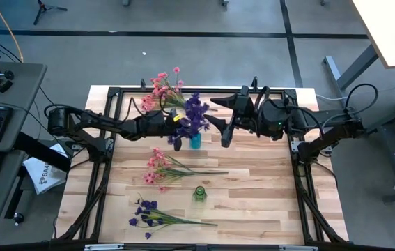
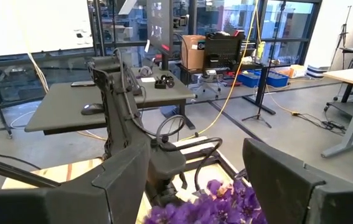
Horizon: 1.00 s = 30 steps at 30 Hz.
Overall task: Sort flowers into vase by color
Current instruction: Put the top violet flowers into the blue crystal vase
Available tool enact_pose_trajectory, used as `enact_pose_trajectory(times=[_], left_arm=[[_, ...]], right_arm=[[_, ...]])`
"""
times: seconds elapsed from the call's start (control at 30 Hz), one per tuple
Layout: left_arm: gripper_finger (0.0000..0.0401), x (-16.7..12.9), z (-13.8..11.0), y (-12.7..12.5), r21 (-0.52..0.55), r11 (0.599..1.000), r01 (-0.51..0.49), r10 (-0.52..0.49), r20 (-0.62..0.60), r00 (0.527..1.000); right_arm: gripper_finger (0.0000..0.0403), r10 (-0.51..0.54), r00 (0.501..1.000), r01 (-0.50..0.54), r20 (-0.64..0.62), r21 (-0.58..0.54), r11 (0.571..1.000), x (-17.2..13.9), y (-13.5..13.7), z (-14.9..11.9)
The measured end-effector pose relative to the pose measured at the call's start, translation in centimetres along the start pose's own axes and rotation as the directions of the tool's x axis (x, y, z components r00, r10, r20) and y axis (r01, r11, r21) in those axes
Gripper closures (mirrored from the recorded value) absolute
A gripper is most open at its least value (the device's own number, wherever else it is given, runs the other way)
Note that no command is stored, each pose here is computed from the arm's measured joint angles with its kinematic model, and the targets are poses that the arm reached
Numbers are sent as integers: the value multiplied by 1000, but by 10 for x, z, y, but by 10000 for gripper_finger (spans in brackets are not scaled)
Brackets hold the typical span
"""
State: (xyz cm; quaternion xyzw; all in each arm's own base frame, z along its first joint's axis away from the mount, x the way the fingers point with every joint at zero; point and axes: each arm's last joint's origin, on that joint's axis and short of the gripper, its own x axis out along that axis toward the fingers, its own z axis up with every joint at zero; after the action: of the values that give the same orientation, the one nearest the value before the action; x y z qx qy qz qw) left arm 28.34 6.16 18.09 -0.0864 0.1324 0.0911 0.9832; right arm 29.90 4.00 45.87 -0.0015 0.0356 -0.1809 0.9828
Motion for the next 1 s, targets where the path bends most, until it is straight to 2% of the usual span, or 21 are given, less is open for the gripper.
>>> enact_pose_trajectory(times=[0.33, 0.53, 0.67, 1.0], left_arm=[[401, -1, -8, 1, -5, 1000, -2, 2, -91, 996], [391, 0, -7, 1, -3, 1000, -3, 3, -75, 997], [352, -1, -6, 1, 10, 1000, -4, 4, -77, 997], [214, -21, 3, 0, 10, 998, -55, 56, -127, 990]], right_arm=[[148, -6, 1000, 6, 0, -5, 1000, 1, -2, 0], [148, -7, 1000, 7, -1, -7, 1000, 1, -2, 0], [148, -7, 1000, 7, -1, -8, 1000, 1, -2, 0], [148, -8, 1000, 8, -5, -11, 1000, 1, -2, -1]])
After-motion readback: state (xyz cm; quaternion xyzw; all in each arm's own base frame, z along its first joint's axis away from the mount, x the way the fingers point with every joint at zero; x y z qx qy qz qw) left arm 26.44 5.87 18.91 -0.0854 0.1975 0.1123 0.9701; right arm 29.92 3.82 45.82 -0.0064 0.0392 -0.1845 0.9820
